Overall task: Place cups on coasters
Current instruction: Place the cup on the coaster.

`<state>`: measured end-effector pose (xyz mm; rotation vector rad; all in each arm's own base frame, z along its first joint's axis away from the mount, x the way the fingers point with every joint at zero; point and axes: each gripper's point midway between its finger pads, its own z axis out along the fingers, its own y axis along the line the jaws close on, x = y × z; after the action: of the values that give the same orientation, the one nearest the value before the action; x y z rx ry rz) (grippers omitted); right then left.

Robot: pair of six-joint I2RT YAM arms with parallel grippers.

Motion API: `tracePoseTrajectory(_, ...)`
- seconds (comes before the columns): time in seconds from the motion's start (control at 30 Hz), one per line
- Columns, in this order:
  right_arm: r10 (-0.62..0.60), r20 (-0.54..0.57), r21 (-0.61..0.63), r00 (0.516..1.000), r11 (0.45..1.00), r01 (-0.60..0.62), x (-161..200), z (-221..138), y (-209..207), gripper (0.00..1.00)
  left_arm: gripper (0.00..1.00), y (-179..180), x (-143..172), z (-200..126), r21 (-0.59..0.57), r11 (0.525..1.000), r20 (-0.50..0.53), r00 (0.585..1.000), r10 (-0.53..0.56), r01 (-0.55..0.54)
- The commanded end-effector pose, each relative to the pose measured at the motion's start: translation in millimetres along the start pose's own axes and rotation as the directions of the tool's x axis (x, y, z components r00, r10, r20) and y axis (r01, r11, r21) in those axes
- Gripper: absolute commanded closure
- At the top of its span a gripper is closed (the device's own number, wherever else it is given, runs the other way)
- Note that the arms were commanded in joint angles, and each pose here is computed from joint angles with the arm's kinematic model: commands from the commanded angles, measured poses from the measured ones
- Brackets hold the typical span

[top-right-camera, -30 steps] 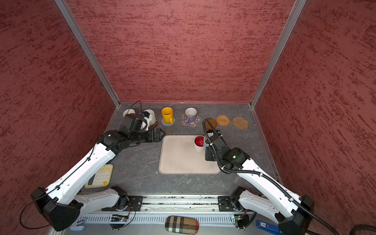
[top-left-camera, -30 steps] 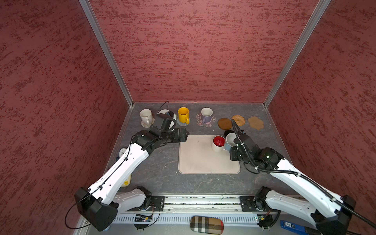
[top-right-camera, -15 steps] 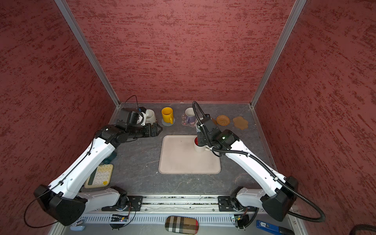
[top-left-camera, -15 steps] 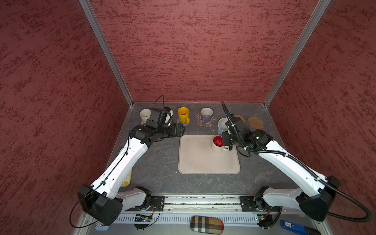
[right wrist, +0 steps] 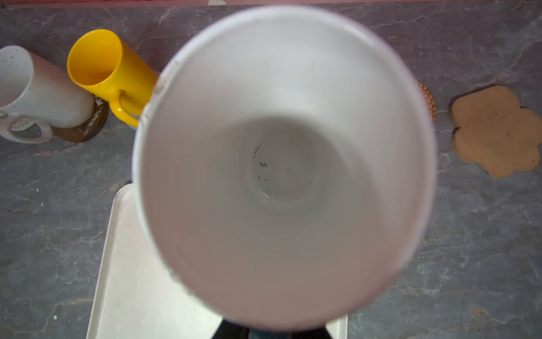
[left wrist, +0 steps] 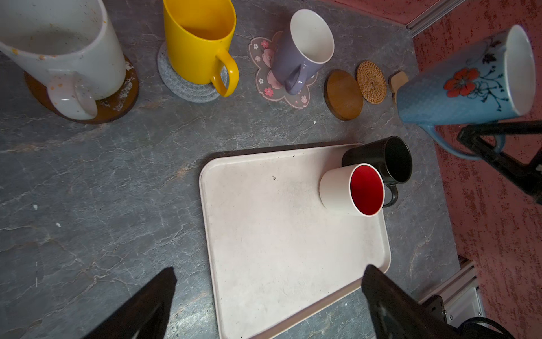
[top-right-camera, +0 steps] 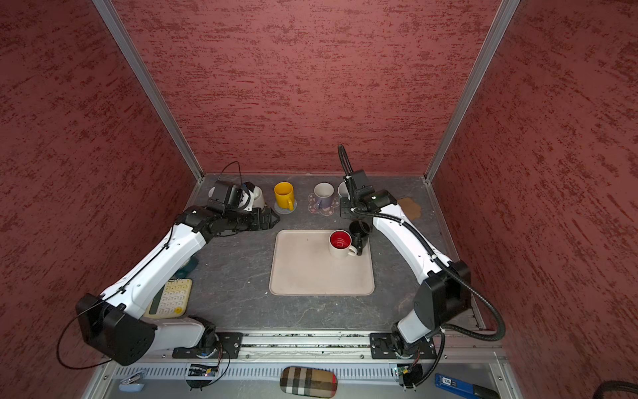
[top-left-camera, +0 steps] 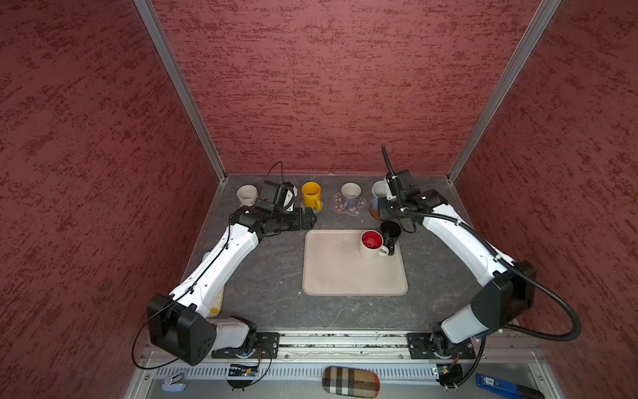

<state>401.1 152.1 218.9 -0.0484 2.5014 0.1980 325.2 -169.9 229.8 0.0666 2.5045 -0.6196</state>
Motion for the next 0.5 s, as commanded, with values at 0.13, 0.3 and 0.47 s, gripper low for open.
tracePoseTrajectory(0.13, -0.009, 0.076, -0.034, 0.997, 0.999, 0.012, -52, 24, -4, 1.00, 0.01, 0, -3, 10, 0.015, 1.000, 0.002, 1.000, 0.015, -0.015)
tracePoseTrajectory(0.3, 0.035, 0.049, -0.039, 0.998, 0.999, -0.034, -60, 54, -16, 1.00, 0.01, 3, 1, 16, 0.001, 0.999, -0.007, 0.999, 0.033, -0.033)
tracePoseTrajectory(0.47, 0.044, 0.020, -0.014, 0.999, 0.999, -0.044, -64, 79, -21, 1.00, 0.00, 8, 7, 20, -0.022, 0.999, -0.015, 0.999, 0.038, -0.038)
